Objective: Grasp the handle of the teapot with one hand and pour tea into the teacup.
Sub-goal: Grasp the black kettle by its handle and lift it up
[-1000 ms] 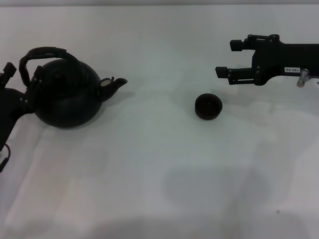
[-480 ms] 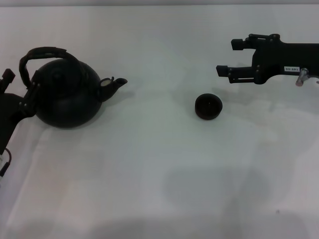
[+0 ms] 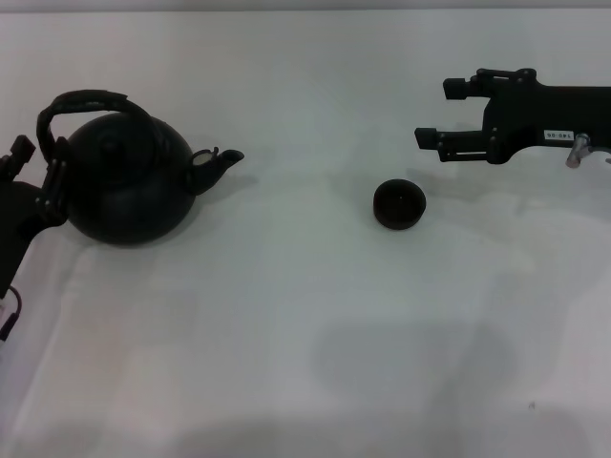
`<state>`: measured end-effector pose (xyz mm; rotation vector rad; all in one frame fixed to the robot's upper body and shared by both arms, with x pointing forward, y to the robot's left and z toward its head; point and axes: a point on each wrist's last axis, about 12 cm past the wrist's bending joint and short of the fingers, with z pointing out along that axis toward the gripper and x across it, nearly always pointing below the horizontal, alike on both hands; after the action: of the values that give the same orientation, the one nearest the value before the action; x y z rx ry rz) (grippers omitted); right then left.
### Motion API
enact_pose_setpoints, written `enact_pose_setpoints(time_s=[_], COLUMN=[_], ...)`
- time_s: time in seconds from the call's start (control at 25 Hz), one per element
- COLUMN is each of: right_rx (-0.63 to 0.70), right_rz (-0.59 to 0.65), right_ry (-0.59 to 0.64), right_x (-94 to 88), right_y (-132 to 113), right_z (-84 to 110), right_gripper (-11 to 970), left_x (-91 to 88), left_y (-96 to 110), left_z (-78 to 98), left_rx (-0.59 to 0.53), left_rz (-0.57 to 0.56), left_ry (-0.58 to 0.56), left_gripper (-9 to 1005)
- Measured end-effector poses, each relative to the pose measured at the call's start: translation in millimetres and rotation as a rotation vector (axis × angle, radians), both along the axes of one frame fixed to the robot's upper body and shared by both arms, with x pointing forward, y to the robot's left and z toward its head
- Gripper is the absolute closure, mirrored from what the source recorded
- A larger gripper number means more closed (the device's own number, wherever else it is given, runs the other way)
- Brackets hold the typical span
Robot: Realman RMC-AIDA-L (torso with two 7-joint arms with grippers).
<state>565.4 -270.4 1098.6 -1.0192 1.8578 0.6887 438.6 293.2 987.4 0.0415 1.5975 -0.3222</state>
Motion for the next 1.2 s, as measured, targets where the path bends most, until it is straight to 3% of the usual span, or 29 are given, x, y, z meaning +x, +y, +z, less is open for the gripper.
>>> enact_pose_setpoints(time_s=[0.24,0.68,1.0,1.2], right_rx=[0.0,0.001,-0.001,0.0], right_rz=[-0.002,-0.003,-0.009,-0.01], right_ry=[0.002,0.009,0.012,0.014], right_x=[-0.8,-1.6,-0.4,-0.5], right_y=[-0.8,-1.0,-0.5,-0.6], right_z=[-0.7,-2.7,-4.3,-4.9], right_gripper=[124,125,126,126], left_x=[3.4,6.8,5.9,7.0], left_y=[1.2,-2.8,-5.2,-4.0], left_z=[1.0,-1.3,-2.1,-0.9], left_rx=[0.0,-0.005,-0.009,-0.006], left_rz=[0.005,0.005,0.0,0.002], left_ry=[-0.001,0.023,0.027,0.02], left_gripper=[513,531,821,837])
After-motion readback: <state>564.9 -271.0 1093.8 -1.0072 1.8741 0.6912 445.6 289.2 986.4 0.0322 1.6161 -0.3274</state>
